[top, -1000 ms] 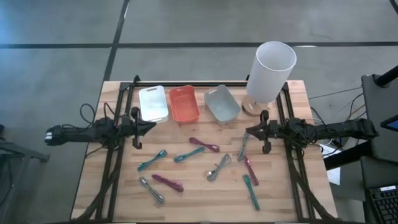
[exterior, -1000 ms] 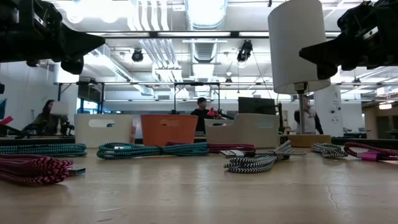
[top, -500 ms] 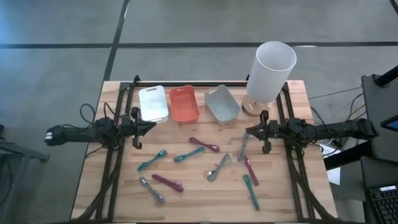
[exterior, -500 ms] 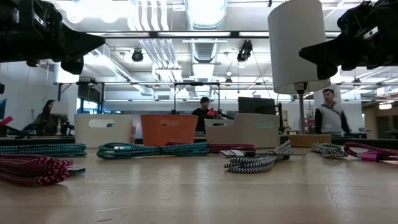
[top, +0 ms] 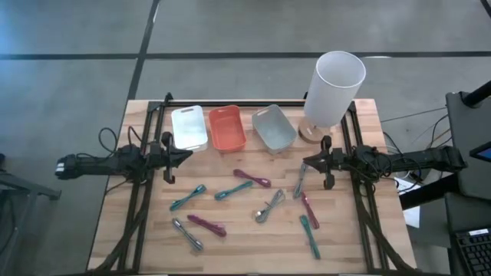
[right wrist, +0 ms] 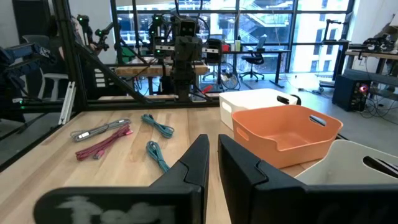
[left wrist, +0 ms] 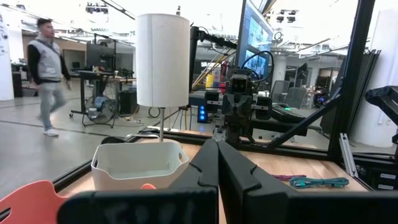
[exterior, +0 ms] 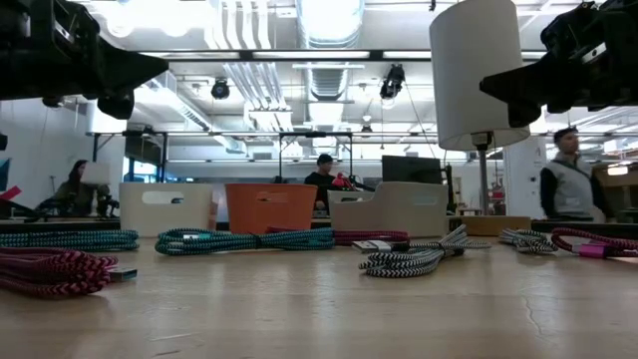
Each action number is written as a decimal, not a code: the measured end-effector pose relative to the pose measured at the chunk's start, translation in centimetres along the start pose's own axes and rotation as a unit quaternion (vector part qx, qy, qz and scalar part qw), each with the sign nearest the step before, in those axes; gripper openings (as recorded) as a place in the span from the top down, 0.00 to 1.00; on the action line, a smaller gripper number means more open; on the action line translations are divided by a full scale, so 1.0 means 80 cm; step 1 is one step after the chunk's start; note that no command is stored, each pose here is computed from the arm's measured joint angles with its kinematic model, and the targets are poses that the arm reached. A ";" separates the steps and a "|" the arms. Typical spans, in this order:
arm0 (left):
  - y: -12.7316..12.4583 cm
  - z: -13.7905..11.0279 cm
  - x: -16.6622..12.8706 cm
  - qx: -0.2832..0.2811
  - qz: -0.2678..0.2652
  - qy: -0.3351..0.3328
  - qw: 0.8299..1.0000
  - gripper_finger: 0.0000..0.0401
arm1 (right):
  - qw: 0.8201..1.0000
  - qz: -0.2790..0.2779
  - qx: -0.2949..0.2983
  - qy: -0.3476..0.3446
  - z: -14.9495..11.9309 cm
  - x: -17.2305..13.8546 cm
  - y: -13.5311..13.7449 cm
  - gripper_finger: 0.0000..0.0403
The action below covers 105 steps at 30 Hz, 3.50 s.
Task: Pick & Place USB Port
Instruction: Put the top black and white USB cable into the gray bin
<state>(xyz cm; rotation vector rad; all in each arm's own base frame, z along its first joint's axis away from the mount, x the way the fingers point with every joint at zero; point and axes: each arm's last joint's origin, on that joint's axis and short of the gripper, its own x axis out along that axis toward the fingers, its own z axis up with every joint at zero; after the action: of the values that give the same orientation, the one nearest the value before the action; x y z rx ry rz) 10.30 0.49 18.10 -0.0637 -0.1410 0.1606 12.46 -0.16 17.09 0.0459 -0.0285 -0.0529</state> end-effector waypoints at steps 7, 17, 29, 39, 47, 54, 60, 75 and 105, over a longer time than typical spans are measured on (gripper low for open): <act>0.000 0.000 0.000 -0.005 0.000 0.000 1.000 1.00 | 1.000 0.000 0.000 0.000 0.000 0.000 0.000 0.92; 0.001 0.000 0.000 -0.001 0.015 0.000 1.000 1.00 | 1.000 0.000 0.002 -0.005 0.001 0.000 0.000 0.92; -0.002 0.044 0.001 -0.014 0.013 -0.021 1.000 0.74 | 0.991 -0.031 0.132 -0.023 0.004 0.000 -0.002 0.92; -0.005 0.067 0.015 -0.024 0.011 0.014 1.000 0.63 | 0.990 -0.040 0.098 -0.090 0.028 0.001 -0.003 0.87; -0.007 0.065 0.024 -0.018 0.013 0.037 0.999 0.63 | 0.990 -0.071 0.048 -0.109 0.047 0.004 -0.004 0.86; -0.007 0.064 0.027 -0.020 0.013 0.038 0.999 0.63 | 0.996 -0.029 0.056 -0.066 0.078 0.019 0.001 0.83; -0.007 0.070 0.027 -0.023 0.012 0.025 0.999 0.63 | 0.992 -0.024 0.086 0.084 0.094 0.060 0.011 0.73; -0.008 0.069 0.028 -0.054 0.014 0.036 0.998 0.63 | 0.774 -0.300 0.208 0.518 0.057 0.104 0.029 0.68; -0.014 0.069 0.084 0.022 0.073 0.272 0.959 0.63 | 0.651 -0.443 0.310 0.533 -0.024 0.153 0.034 0.68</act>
<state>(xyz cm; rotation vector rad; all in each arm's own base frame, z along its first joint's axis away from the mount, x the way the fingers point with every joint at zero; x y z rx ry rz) 16.21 0.76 24.57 -0.0720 0.4189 0.2886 24.89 2.00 15.62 0.7884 1.1974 -1.0103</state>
